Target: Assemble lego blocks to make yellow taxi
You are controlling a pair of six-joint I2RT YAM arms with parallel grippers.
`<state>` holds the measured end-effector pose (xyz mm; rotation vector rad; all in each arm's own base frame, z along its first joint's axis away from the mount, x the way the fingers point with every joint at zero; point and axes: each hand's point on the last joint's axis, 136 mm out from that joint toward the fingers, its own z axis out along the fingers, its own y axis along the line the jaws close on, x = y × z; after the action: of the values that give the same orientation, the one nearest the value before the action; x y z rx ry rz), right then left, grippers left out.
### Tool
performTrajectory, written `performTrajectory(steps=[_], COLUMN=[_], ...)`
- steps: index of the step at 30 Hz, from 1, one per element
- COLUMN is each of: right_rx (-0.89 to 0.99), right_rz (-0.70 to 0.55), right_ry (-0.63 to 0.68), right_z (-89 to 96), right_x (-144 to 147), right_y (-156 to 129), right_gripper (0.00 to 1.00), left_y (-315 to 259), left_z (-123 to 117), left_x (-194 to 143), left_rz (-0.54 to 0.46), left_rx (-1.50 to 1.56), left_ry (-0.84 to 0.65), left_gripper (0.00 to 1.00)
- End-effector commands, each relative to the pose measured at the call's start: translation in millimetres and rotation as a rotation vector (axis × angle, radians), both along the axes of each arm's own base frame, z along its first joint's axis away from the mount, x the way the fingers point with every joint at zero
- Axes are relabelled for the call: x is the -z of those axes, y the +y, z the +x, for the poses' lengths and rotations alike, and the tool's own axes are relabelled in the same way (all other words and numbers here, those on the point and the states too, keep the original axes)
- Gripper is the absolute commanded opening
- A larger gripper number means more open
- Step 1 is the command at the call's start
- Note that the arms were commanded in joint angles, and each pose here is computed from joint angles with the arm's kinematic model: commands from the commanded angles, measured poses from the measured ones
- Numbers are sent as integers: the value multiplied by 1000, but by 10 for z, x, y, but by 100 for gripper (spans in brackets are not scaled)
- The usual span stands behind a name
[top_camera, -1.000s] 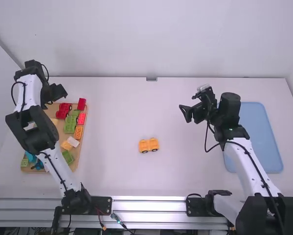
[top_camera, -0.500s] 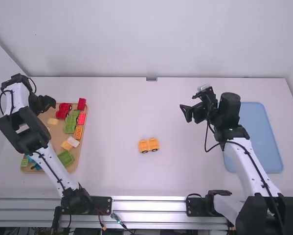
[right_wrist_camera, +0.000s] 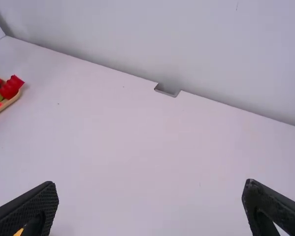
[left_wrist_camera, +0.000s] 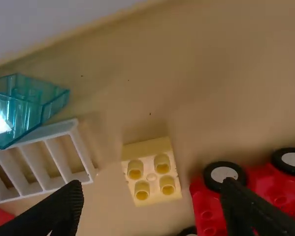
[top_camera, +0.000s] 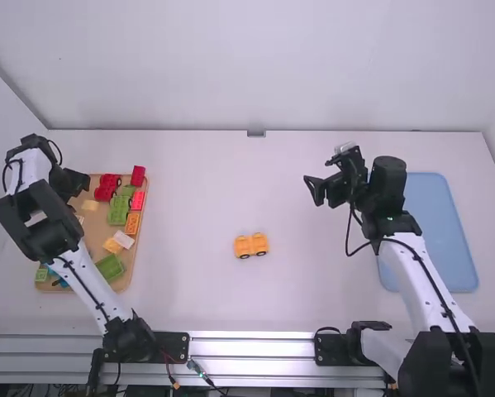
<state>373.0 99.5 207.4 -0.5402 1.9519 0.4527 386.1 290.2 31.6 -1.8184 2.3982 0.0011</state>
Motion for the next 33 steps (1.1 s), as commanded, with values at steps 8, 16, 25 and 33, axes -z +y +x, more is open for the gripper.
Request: performTrajectory(steps=[8,16,25,33], right_rx=[2,2,2,1], right_rz=[3,2,2,3], right_ry=[-36,-32,-33,-30], right_z=[52,48,49,46], right_x=[-164,-155,-158,-152], right_y=[1,0,0,1], right_gripper=[99,99,99,99], left_y=[-56,-65,-87,-104], left_z=[-74,-64,-40,-83], left_x=[188,300,389,394], left_rz=[-25,-30,-38,-41], left_rx=[-89,-139,-128,-126], left_ry=[27,10,-10,10], left_gripper=[67,71,74,61])
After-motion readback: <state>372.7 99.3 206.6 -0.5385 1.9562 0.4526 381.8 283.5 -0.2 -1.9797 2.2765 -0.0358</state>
